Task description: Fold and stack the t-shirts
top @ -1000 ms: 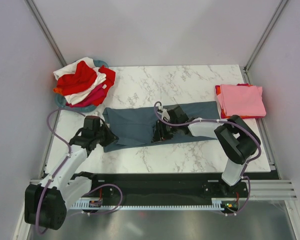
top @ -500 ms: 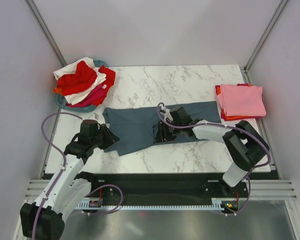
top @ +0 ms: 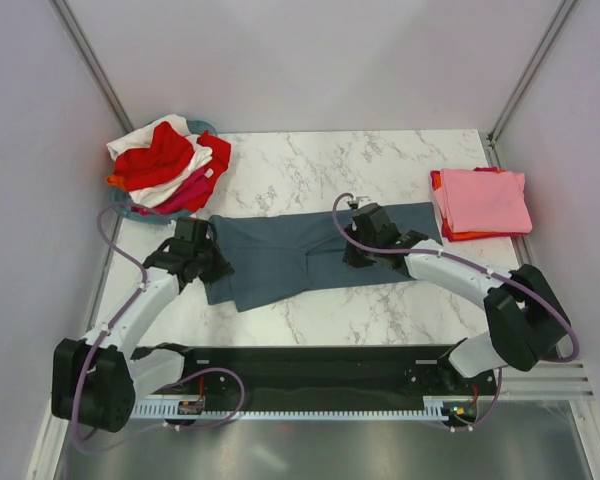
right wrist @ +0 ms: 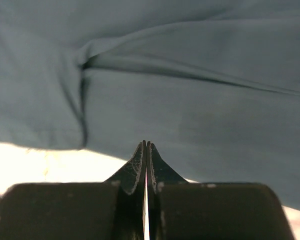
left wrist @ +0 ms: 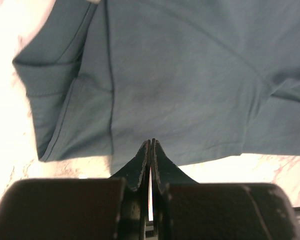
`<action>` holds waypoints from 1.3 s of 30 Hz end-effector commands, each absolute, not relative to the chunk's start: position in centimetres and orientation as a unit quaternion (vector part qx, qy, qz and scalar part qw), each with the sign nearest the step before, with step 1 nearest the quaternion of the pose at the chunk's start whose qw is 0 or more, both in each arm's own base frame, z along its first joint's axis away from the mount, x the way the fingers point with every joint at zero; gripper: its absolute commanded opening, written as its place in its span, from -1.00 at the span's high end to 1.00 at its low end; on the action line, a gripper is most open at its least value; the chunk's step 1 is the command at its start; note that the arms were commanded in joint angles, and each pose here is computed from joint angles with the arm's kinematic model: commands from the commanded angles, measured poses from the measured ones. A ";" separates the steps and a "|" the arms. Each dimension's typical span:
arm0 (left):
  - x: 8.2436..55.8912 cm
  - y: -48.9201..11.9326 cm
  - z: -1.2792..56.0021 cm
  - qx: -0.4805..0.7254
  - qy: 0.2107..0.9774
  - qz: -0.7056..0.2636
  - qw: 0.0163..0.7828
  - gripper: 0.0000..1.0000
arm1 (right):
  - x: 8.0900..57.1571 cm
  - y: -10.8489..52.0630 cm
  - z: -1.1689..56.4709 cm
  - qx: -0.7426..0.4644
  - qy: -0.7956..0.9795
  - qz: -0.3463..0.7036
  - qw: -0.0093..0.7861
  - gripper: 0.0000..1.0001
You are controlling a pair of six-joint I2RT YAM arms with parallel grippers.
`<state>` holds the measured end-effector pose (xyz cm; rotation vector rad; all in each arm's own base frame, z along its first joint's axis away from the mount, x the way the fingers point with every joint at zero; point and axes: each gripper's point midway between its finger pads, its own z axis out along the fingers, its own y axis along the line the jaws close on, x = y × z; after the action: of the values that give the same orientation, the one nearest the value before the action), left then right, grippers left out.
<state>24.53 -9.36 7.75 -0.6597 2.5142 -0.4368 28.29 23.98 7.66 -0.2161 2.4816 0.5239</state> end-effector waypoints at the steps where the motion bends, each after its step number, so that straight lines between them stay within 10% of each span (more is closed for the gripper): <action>1: 28.7 -9.6 11.2 -0.253 0.900 -0.175 0.309 0.95 | 30.6 19.1 8.8 -0.015 0.932 0.099 0.348 1.00; 15: 36.4 -11.1 6.2 -0.257 0.923 -0.133 0.252 0.95 | 31.8 7.5 7.1 0.169 0.921 -0.019 0.351 1.00; 39: 45.7 -14.9 0.4 -0.207 0.951 -0.096 0.209 0.95 | 25.6 11.7 -0.7 0.144 0.963 0.000 0.227 1.00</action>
<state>45.06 -14.31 2.17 -0.6406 2.5983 -0.3272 30.47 8.78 1.68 0.4677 2.5045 -0.0514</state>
